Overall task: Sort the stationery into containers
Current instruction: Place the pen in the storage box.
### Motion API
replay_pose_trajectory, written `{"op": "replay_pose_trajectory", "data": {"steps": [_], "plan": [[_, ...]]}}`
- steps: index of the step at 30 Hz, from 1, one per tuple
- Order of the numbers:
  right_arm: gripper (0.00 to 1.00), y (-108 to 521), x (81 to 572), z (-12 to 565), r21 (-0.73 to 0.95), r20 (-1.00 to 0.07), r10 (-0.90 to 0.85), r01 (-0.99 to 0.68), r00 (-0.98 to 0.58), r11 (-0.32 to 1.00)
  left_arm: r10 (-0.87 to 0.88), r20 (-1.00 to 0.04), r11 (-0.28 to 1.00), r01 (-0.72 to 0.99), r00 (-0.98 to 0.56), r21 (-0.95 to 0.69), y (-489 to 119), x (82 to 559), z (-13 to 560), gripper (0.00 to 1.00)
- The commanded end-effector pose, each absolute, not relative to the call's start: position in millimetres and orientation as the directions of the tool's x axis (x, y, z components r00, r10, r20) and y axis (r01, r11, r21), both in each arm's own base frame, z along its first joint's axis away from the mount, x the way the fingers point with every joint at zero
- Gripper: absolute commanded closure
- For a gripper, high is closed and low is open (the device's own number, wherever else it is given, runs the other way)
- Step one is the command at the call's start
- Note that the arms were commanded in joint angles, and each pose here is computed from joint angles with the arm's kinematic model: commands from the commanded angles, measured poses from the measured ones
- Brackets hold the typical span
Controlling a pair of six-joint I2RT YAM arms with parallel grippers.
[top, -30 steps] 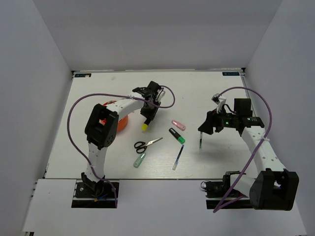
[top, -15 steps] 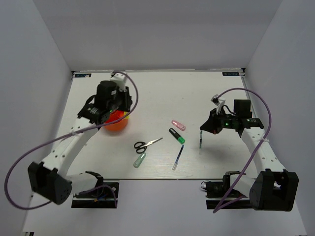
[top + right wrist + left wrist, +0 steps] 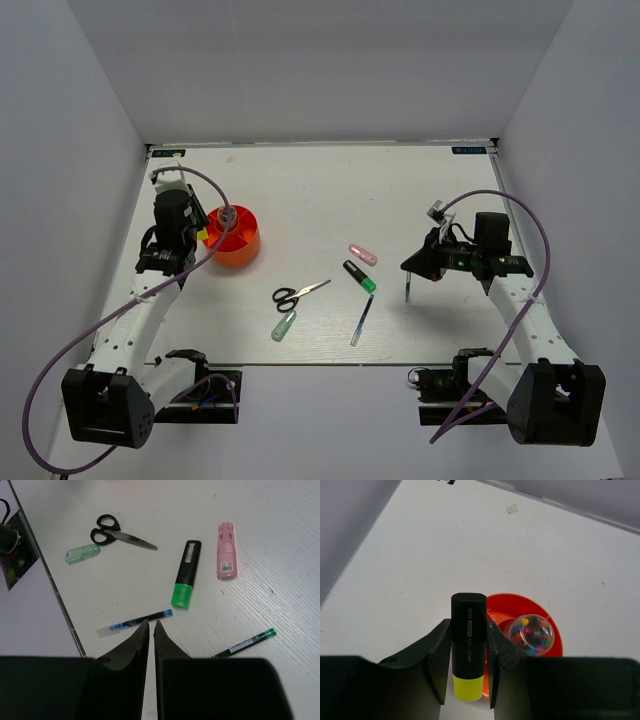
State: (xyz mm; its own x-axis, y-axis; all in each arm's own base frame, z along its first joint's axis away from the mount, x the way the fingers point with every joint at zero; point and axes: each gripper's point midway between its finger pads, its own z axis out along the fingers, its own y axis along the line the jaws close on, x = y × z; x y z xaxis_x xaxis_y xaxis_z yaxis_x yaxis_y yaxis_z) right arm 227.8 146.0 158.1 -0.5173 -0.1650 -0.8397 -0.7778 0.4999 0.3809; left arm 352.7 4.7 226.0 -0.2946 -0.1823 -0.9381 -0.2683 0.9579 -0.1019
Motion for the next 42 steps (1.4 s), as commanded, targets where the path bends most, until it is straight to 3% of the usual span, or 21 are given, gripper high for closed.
{"op": "replay_pose_trajectory", "data": {"steps": [1,25,42], "plan": [[0.89,149.1,230.9,167.6,0.329,-0.881,-0.163,-0.822,-0.445,0.465,-0.217,-0.956,0.932,-0.333,-0.196,-0.143,21.6,363.5,236.4,1.00],[0.74,153.1,224.9,164.5,0.296,-0.904,-0.169,-0.861,-0.392,0.413,-0.277,-0.937,0.911,-0.369,-0.214,-0.185,28.8,398.6,190.6,1.00],[0.70,153.2,225.6,163.6,0.301,-0.902,-0.168,-0.859,-0.397,0.413,-0.316,-0.922,0.901,-0.374,-0.221,-0.219,24.1,396.2,167.1,1.00]]}}
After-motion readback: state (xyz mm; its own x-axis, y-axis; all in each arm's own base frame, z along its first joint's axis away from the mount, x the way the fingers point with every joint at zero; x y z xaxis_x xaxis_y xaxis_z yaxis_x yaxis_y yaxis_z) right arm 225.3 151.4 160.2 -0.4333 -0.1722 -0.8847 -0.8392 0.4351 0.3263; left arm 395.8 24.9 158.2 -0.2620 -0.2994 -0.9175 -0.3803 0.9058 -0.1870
